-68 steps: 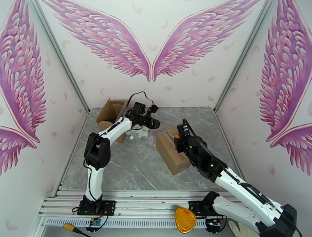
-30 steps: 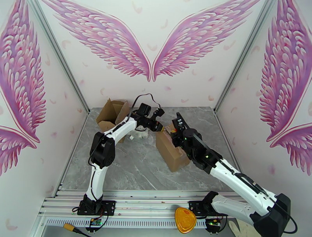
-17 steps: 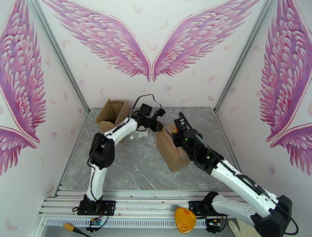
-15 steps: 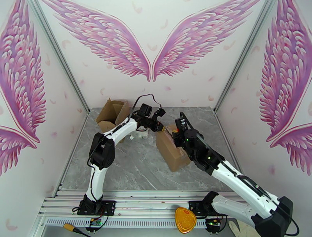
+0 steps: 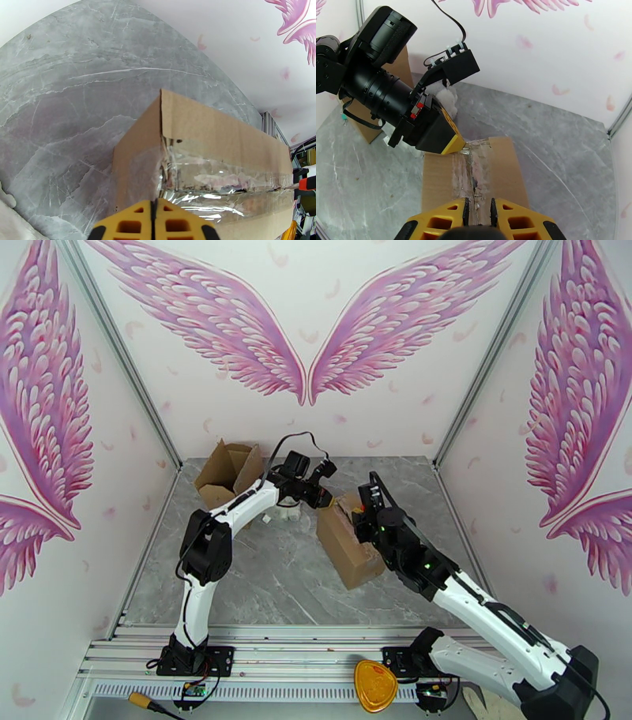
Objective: Unpack the express box
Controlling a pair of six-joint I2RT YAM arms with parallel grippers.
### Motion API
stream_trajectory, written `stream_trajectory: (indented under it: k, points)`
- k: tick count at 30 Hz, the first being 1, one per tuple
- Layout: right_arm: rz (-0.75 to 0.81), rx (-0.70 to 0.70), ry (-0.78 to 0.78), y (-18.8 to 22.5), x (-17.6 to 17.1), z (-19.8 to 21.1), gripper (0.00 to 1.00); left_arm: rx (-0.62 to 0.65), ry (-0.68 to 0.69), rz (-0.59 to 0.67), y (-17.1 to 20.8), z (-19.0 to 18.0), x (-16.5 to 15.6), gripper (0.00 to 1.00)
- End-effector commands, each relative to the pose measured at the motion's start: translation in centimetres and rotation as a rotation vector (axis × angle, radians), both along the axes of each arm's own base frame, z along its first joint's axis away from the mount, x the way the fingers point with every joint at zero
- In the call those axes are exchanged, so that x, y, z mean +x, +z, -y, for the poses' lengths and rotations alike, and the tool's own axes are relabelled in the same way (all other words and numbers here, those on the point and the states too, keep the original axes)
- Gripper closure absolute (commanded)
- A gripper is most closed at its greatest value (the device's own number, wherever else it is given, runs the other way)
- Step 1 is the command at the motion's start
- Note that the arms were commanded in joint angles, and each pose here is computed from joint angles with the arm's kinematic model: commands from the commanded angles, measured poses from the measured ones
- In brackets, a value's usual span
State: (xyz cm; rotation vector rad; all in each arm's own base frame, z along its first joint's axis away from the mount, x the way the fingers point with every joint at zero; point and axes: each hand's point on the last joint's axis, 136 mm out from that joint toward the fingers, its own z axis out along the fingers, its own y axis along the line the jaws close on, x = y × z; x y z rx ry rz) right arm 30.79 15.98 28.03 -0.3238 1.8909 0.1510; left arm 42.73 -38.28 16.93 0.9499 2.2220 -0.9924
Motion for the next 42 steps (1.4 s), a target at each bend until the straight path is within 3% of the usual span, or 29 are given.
stream_trajectory:
  k: [1, 3, 7, 11, 16, 21, 26, 42]
  points:
    - [-0.065, -0.02, -0.016, -2.7, -1.1, 0.8, 1.0, 0.163, 0.219, 0.05, -2.5, -4.8, 4.0, 1.0]
    - [-0.099, -0.03, -0.02, -3.0, -1.2, 0.9, 1.0, 0.161, 0.226, 0.054, -2.4, -4.9, 4.1, 1.0]
    - [-0.022, 0.021, -0.002, 0.4, -1.5, 0.8, 1.0, 0.163, 0.237, 0.063, -2.3, -5.0, 4.2, 1.0]
    - [-0.071, -0.003, -0.024, -2.9, -1.4, 1.1, 1.0, 0.161, 0.248, 0.063, -2.4, -5.3, 4.4, 1.0]
    - [-0.05, 0.01, -0.008, 0.0, -1.9, 1.2, 1.0, 0.156, 0.254, 0.064, -2.2, -5.4, 4.5, 1.0]
    - [-0.096, 0.01, -0.01, -3.3, -2.0, 1.0, 1.0, 0.15, 0.257, 0.065, -2.1, -5.3, 4.5, 1.0]
    - [-0.059, 0.037, 0.009, -1.4, -2.3, 1.0, 1.0, 0.149, 0.259, 0.065, -2.1, -5.3, 4.4, 1.0]
    - [-0.13, 0.002, -0.03, -4.4, -3.4, 2.3, 1.0, 0.156, 0.26, 0.072, -2.0, -5.7, 4.3, 1.0]
